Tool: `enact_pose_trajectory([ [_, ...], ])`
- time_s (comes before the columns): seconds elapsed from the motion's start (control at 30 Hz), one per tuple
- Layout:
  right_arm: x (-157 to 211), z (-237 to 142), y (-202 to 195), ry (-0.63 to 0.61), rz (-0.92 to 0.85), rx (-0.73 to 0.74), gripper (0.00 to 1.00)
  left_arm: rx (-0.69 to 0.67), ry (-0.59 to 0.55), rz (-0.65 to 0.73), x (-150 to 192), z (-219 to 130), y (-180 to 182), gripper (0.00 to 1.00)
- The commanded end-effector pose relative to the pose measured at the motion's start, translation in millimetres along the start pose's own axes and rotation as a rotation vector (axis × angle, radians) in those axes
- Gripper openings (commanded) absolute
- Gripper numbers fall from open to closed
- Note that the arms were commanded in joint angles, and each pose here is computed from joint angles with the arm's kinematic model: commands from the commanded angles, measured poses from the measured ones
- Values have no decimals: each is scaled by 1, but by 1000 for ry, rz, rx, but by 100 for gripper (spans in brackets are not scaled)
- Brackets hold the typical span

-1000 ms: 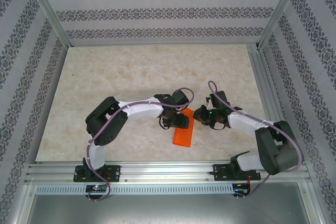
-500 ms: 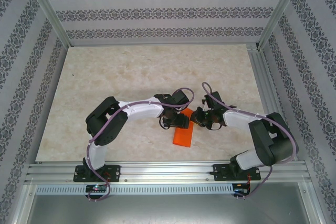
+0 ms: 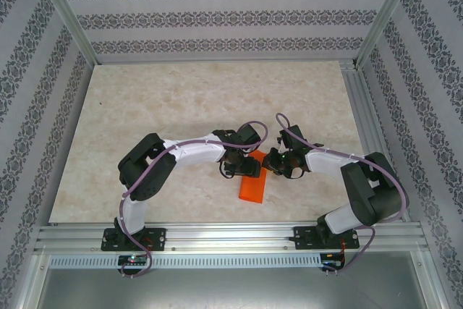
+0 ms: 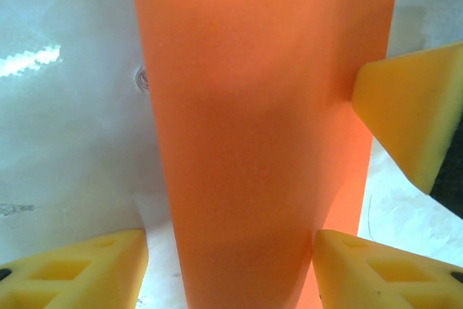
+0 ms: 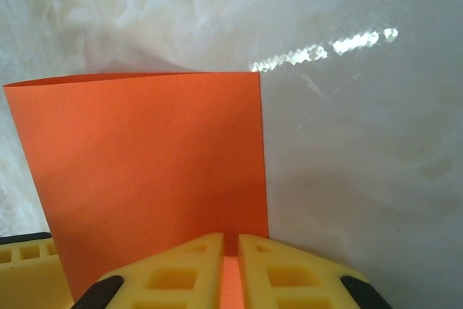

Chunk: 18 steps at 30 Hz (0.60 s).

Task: Fold a paper plane with a square sheet of paper (fold left side to right side)
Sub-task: Hold the square sheet of paper at the center of the table.

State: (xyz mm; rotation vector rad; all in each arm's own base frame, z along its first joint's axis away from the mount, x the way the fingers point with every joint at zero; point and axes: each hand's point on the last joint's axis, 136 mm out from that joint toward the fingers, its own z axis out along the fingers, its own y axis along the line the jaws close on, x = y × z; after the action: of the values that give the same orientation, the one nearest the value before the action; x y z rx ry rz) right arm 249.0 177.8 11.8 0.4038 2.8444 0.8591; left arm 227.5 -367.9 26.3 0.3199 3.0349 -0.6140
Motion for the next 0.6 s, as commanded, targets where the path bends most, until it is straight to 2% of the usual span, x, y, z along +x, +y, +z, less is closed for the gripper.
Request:
enact_pose_trajectory([
  [0.0,5,7,-13,12,-15,69,15,16,-16,67,5,5,-12,65],
  [0.33,6,8,-15,18,-14,78,15,62,-128,58,-10,-52,-14,65],
  [0.43,7,8,-16,18,-15,82,15,86,-137,59,-11,-58,-19,62],
  [0.57,7,7,-15,18,-16,80,15,154,-144,53,-14,-57,-31,52],
])
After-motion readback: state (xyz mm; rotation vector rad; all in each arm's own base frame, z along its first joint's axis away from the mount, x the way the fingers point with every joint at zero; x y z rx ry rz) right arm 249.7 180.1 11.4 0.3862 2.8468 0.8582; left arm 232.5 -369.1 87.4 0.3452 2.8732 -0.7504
